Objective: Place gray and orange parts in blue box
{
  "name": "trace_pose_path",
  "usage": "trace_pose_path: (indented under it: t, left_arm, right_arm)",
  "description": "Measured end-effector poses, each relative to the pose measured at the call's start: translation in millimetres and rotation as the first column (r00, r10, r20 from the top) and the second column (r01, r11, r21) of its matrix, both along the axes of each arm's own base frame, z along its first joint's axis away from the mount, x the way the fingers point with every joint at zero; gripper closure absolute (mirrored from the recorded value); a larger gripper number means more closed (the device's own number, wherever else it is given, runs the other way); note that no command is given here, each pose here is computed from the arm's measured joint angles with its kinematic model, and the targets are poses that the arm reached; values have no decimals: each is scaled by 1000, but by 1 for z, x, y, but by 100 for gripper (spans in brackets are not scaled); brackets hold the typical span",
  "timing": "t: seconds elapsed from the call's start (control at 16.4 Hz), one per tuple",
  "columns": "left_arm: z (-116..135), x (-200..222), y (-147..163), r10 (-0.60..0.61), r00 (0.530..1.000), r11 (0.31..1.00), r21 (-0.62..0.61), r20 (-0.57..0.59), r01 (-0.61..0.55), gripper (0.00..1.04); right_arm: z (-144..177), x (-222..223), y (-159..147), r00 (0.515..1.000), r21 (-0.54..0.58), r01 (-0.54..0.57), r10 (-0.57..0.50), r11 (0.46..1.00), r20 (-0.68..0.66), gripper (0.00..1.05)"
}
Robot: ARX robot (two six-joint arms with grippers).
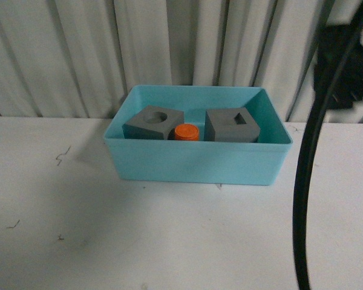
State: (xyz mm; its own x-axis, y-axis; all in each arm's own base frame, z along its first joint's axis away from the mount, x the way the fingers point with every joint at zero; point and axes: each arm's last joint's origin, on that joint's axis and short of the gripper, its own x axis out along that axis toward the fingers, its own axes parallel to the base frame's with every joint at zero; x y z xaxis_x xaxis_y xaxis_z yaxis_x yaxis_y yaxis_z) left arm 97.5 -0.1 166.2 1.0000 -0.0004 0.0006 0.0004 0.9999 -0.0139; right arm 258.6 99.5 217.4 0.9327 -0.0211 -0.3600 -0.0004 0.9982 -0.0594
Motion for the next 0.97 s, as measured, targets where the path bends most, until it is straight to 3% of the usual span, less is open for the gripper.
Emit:
trace_pose_path:
  t: [0.12, 0.24, 0.55, 0.67, 0.79, 0.85, 0.97]
  left_arm:
    - [0, 0, 0, 0, 1000, 1000, 0, 0, 0, 7]
    - [0, 0, 0, -2, 1000, 1000, 0, 0, 2, 7]
    - [0, 0, 0, 0, 1000, 1000, 0, 0, 0, 7]
    - [0, 0, 0, -2, 1000, 1000, 0, 2, 2, 7]
    - [0, 0, 0, 2, 1000, 1000, 0, 0, -2, 7]
    - [0, 0, 0, 0, 1000, 1000, 0, 0, 0, 7]
    - [0, 0, 0, 0, 1000, 1000, 0, 0, 0, 7]
  right_arm:
    - [-11, -61, 2, 997, 32, 45, -43, 998, -68, 6]
    - [-15, -95, 25, 992, 128, 46, -30, 991, -125, 6]
    - [-22, -95, 38, 970, 257, 193, -144, 947, -199, 6]
    - [-34, -94, 31, 984, 349, 120, -157, 929, 80, 23]
    - [-48, -115, -2, 967, 219, -13, -43, 976, 250, 45]
    - [-36, -116, -20, 938, 177, 6, -67, 984, 340, 57]
    - [-39, -123, -40, 937, 97, -17, -18, 995, 349, 81]
